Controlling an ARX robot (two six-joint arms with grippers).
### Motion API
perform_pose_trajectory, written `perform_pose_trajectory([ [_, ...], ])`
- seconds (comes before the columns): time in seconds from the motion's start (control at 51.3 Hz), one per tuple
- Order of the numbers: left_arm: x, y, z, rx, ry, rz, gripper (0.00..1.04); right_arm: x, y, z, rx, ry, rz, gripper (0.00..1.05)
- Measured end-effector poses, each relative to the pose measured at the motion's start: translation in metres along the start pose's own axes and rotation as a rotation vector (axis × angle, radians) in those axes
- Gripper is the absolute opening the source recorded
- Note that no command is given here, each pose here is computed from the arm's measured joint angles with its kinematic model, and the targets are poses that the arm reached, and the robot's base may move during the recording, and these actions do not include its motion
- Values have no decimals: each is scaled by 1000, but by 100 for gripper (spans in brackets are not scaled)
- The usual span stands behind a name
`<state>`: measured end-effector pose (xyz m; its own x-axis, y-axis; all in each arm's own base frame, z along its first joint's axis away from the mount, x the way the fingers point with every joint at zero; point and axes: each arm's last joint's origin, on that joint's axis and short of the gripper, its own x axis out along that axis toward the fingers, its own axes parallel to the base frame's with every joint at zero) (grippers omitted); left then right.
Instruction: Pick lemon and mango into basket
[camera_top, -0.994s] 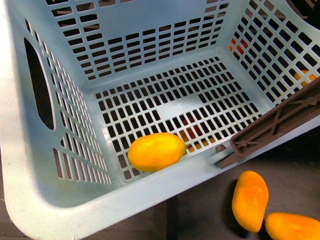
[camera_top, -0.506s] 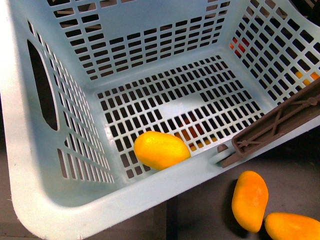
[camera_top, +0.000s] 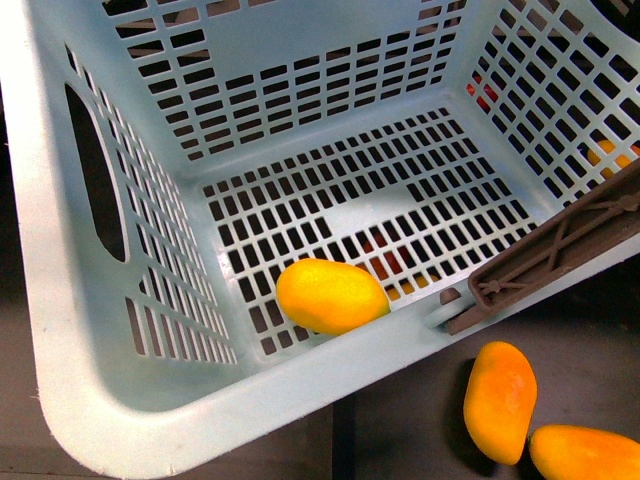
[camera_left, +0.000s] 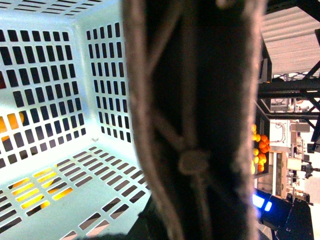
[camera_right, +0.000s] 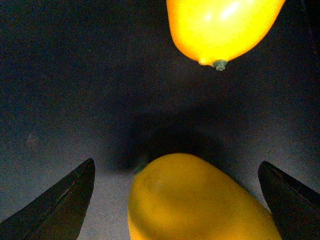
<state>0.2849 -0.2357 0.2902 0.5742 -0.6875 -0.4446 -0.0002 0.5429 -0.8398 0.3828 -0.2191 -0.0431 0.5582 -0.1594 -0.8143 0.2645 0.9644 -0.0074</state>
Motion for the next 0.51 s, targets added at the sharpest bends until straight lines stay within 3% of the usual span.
perform_pose_trajectory([
  [0.506,0,0,0,0,0,0,4,6,-5,-21,3,82,6,96],
])
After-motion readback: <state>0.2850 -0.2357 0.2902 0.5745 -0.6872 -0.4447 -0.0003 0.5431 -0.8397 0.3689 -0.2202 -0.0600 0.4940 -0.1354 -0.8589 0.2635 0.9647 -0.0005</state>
